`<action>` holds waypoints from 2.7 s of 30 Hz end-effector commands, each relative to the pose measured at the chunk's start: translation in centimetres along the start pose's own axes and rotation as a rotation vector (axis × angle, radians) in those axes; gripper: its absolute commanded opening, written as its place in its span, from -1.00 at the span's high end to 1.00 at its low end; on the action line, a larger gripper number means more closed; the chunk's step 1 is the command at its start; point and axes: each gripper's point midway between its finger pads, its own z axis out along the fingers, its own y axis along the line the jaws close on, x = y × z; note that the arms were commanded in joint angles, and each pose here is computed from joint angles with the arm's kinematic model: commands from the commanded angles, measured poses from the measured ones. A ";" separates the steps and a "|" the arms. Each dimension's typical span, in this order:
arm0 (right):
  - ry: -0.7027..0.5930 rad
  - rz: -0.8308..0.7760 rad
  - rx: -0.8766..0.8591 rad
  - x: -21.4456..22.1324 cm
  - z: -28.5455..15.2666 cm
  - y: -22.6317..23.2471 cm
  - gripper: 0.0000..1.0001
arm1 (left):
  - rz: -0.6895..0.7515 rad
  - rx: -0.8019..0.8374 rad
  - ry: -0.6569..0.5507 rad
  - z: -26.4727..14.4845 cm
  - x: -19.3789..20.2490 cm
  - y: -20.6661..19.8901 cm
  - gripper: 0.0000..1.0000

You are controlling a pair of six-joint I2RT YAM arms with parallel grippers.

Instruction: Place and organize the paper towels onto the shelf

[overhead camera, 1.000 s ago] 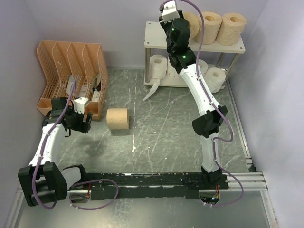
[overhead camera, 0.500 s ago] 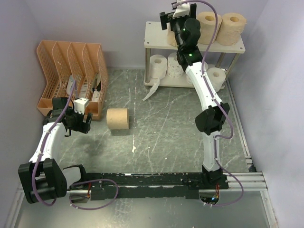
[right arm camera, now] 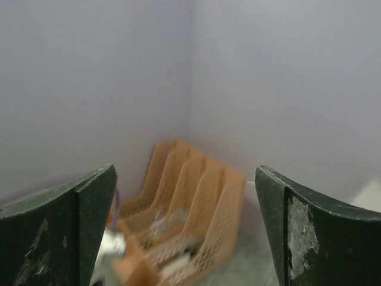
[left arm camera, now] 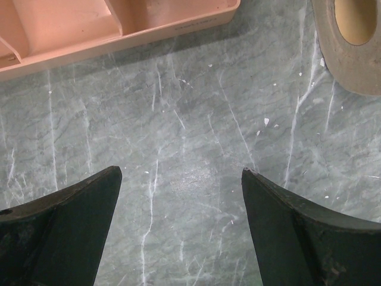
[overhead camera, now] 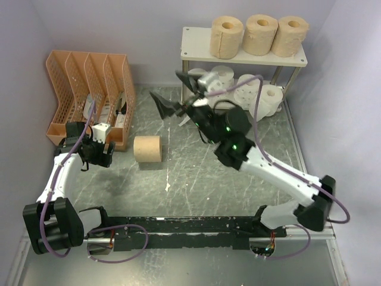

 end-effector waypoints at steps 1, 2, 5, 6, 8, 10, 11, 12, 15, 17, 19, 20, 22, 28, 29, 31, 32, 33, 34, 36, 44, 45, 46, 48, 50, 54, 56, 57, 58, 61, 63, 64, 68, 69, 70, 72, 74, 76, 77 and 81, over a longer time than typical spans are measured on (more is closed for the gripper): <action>0.193 0.353 0.159 12.0 -7.5 -0.4 -1.00 | 0.008 -0.021 -0.020 -0.1 -0.5 0.4 -0.87; 0.253 0.384 0.166 15.1 -9.4 0.2 -1.00 | 0.008 -0.023 -0.022 -0.2 -0.6 0.4 -0.88; 0.428 0.525 0.214 21.9 -13.6 1.8 -1.00 | 0.007 -0.024 -0.022 -0.2 -0.5 0.4 -0.87; 0.489 0.556 0.234 23.4 -14.4 2.1 -1.00 | 0.009 -0.023 -0.022 -0.2 -0.5 0.4 -0.87; 0.602 0.556 0.256 25.7 -14.8 2.9 -1.00 | 0.011 -0.021 -0.023 -0.2 -0.5 0.4 -0.87; 0.700 0.481 0.247 27.0 -14.3 4.0 -1.00 | 0.008 -0.023 -0.022 -0.2 -0.5 0.4 -0.87; 0.723 0.429 0.228 26.5 -13.2 5.4 -1.00 | 0.007 -0.027 -0.021 -0.2 -0.5 0.5 -0.87; 0.751 0.353 0.221 26.4 -12.3 6.3 -1.00 | 0.001 -0.037 -0.021 -0.2 -0.5 0.6 -0.88; 0.850 0.113 0.219 26.4 -10.2 9.2 -1.00 | -0.090 -0.157 -0.036 -1.0 -0.5 3.2 -0.87; 0.926 -0.032 0.240 27.4 -9.3 10.6 -1.00 | -0.198 -0.259 -0.070 -2.5 -0.2 6.1 -0.87; 0.997 -0.150 0.253 29.5 -9.1 12.1 -1.00 | -0.296 -0.300 -0.103 -3.9 0.4 8.1 -0.87; 1.023 -0.183 0.257 30.4 -9.0 12.8 -1.00 | -0.335 -0.307 -0.118 -4.5 0.7 8.9 -0.87; 1.040 -0.191 0.266 31.1 -8.3 13.6 -0.99 | -0.413 -0.294 -0.140 -5.6 1.6 10.1 -0.87; 1.063 -0.155 0.278 33.7 -8.4 14.9 -0.87 | -0.501 -0.261 -0.191 -7.4 3.2 11.4 -0.87; 1.065 -0.157 0.287 34.1 -8.5 14.8 -0.86 | -0.502 -0.256 -0.207 -7.8 3.2 11.4 -0.87; 1.079 -0.156 0.292 35.1 -8.8 14.8 -0.84 | -0.499 -0.245 -0.235 -8.3 3.2 11.3 -0.87; 1.088 -0.152 0.292 35.7 -9.0 14.8 -0.84 | -0.497 -0.238 -0.246 -8.5 3.1 11.2 -0.88; 1.096 -0.150 0.296 36.2 -9.1 14.8 -0.82 | -0.496 -0.229 -0.252 -8.6 3.1 11.1 -0.87; 1.101 -0.148 0.305 36.6 -9.2 14.7 -0.81 | -0.495 -0.218 -0.254 -8.6 3.0 11.0 -0.87; 1.117 -0.157 0.318 37.7 -9.5 14.7 -0.81 | -0.493 -0.200 -0.252 -8.5 3.0 10.8 -0.87; 1.139 -0.103 0.319 41.5 -9.2 15.4 -0.64 | -0.477 -0.187 -0.264 -8.6 2.8 10.5 -0.87; 1.143 -0.097 0.321 41.9 -9.2 15.5 -0.60 | -0.477 -0.187 -0.263 -8.6 2.8 10.5 -0.87; 1.147 -0.087 0.325 42.3 -9.1 15.4 -0.55 | -0.478 -0.186 -0.262 -8.6 2.9 10.5 -0.87; 1.151 -0.090 0.337 42.9 -9.1 15.1 -0.51 | -0.475 -0.184 -0.263 -8.6 2.8 10.5 -0.87; 1.156 -0.092 0.355 43.5 -9.2 14.5 -0.50 | -0.469 -0.179 -0.268 -8.7 2.7 10.4 -0.87; 1.191 -0.089 0.381 44.4 -10.0 13.0 -0.33 | -0.455 -0.164 -0.276 -8.7 2.5 10.1 -0.87; 1.216 -0.101 0.396 44.8 -10.8 12.2 -0.18 | -0.453 -0.163 -0.277 -8.8 2.5 10.1 -0.87; 1.237 -0.114 0.403 45.1 -11.6 11.8 -0.11 | -0.451 -0.162 -0.277 -8.7 2.5 10.0 -0.87; 1.251 -0.121 0.410 45.1 -12.1 11.4 -0.04 | -0.451 -0.162 -0.277 -8.7 2.5 10.0 -0.87; 1.295 -0.142 0.427 45.3 -13.8 10.4 0.02 | -0.448 -0.160 -0.279 -8.8 2.4 10.0 -0.87; 1.324 -0.166 0.434 45.1 -14.8 9.7 0.05 | -0.439 -0.156 -0.284 -8.9 2.4 9.9 -0.87; 1.336 -0.178 0.437 45.0 -15.2 9.5 0.11 | -0.437 -0.155 -0.285 -8.9 2.3 9.8 -0.87; 1.365 -0.213 0.447 44.7 -16.0 8.5 0.49 | -0.438 -0.153 -0.286 -8.9 2.3 9.8 -0.87; 1.370 -0.212 0.453 44.7 -16.2 8.2 0.60 | -0.437 -0.152 -0.286 -8.9 2.3 9.8 -0.87; 1.376 -0.210 0.458 44.7 -16.4 8.0 0.73 | -0.436 -0.152 -0.286 -8.9 2.3 9.8 -0.88; 1.385 -0.199 0.460 44.6 -16.7 7.6 1.00 | -0.434 -0.151 -0.289 -8.9 2.3 9.7 -0.87; 1.383 -0.179 0.459 43.9 -16.7 7.4 1.00 | -0.430 -0.147 -0.290 -9.0 2.3 9.7 -0.88; 1.350 -0.138 0.477 42.1 -16.0 6.7 1.00 | -0.430 -0.145 -0.291 -9.0 2.3 9.6 -0.88; 1.336 -0.114 0.482 41.3 -16.1 6.3 1.00 | -0.426 -0.144 -0.293 -9.0 2.2 9.6 -0.87; 1.199 0.107 0.469 36.8 -14.4 5.0 1.00 | -0.423 -0.140 -0.294 -9.0 2.2 9.6 -0.87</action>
